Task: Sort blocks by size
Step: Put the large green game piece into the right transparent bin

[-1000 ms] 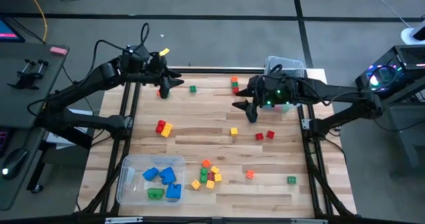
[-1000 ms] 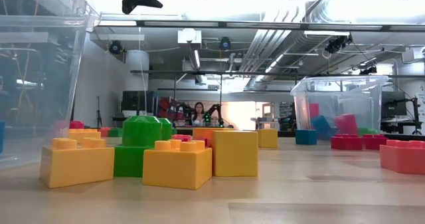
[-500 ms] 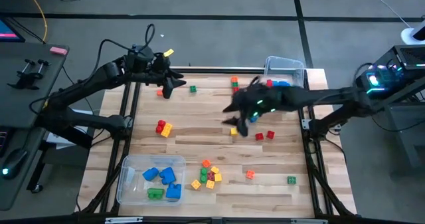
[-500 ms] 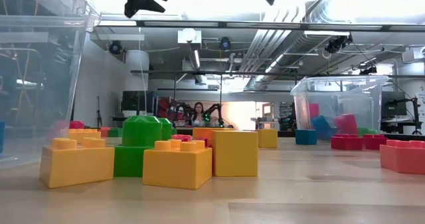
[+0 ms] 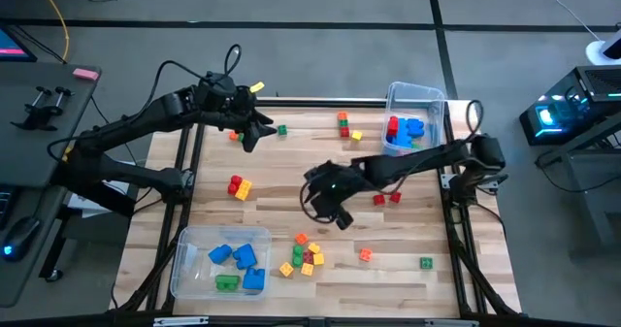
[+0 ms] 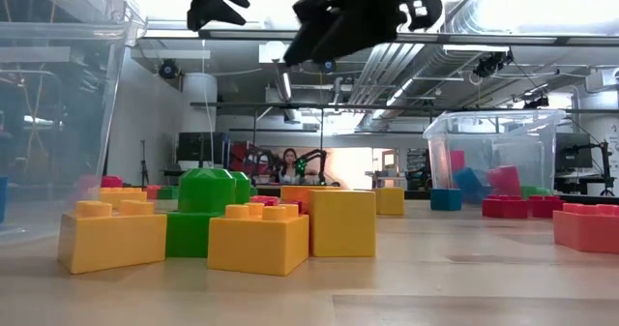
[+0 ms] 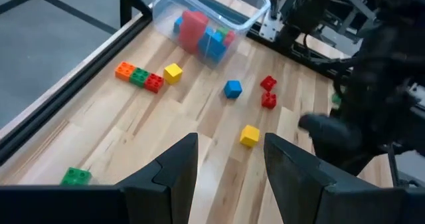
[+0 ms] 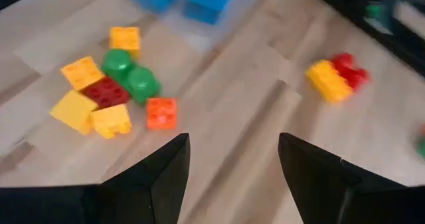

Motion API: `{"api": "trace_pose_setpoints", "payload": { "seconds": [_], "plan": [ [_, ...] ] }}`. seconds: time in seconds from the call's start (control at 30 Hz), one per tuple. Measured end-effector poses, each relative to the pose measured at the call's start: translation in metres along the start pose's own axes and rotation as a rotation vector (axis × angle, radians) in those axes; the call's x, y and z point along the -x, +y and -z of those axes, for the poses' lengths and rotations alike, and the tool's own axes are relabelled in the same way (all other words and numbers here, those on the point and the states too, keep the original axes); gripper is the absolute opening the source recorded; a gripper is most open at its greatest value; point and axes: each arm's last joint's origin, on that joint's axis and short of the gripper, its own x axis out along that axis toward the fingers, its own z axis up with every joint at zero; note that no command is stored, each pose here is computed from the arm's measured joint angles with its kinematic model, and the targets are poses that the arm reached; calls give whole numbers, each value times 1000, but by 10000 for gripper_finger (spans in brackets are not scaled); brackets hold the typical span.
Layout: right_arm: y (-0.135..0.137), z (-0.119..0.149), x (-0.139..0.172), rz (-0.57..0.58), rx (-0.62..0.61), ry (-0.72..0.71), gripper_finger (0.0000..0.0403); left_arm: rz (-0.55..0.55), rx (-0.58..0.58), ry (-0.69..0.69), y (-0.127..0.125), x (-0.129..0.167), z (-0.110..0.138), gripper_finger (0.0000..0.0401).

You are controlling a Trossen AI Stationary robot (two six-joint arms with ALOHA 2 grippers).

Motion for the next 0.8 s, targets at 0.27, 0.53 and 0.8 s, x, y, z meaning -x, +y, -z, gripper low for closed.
{"api": "trace_pose_setpoints", "payload": {
  "seconds": [0.27,0.53,0.8],
  "plan": [
    [18,-5,-44,-79,108,-88,227,-6,16,35,1,1,4,161],
    [40,-8,-72,-172,134,-152,227,-10,21,57,1,1,6,161],
    [56,-11,-95,-197,139,-200,227,-10,20,58,1,1,6,161]
  ]
}}
